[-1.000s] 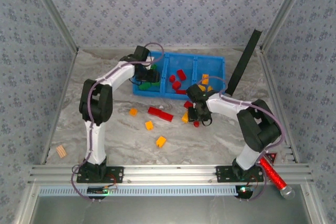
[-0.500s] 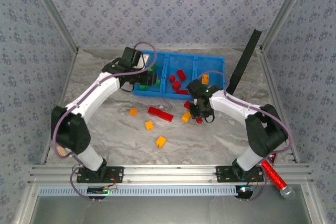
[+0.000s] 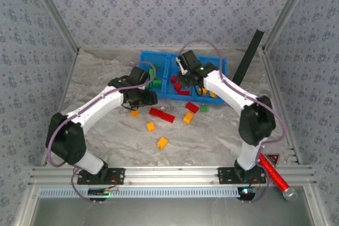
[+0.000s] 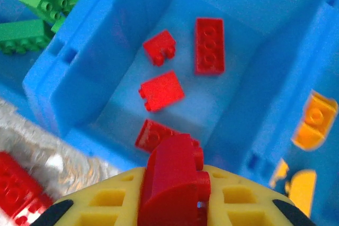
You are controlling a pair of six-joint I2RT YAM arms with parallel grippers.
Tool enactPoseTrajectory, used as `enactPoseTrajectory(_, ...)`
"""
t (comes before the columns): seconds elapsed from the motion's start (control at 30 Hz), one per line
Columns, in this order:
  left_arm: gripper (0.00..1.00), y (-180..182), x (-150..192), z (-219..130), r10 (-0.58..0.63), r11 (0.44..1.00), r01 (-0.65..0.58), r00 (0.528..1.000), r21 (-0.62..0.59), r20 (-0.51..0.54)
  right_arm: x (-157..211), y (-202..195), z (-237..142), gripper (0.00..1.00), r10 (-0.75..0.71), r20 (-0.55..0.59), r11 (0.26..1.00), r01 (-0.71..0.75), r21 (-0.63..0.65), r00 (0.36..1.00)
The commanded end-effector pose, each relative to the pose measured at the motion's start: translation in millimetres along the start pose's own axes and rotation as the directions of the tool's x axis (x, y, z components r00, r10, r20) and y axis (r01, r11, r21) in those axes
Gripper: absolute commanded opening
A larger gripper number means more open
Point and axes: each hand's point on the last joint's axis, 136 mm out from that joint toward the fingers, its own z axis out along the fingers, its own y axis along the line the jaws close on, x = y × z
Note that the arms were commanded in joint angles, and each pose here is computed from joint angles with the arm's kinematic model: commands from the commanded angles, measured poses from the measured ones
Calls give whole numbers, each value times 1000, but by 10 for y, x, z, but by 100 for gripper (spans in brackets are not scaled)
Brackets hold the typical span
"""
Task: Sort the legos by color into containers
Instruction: Place the lego in the container.
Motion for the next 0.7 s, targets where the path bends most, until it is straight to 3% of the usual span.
enactPoseTrajectory(0.0,68,-34,99,158,-202,979,202,977,-4,-67,-221,72,262,20,-91,35,996,90,29,995)
enactPoseTrajectory(0.13,68,-192,128,271,-308,947,315,946,60,-99,-242,73,560,20,-104,10,993,103,56,995)
enactPoseTrajectory(0.4,72,-238,247,415,-407,911,413,901,7,-147,-107,71,1001,20,-95,-55,993,98,63,994)
enactPoseTrajectory(0.67,75,-141,302,497,-432,902,427,895,-63,-114,-68,18,1069,39,-58,-62,998,61,35,996)
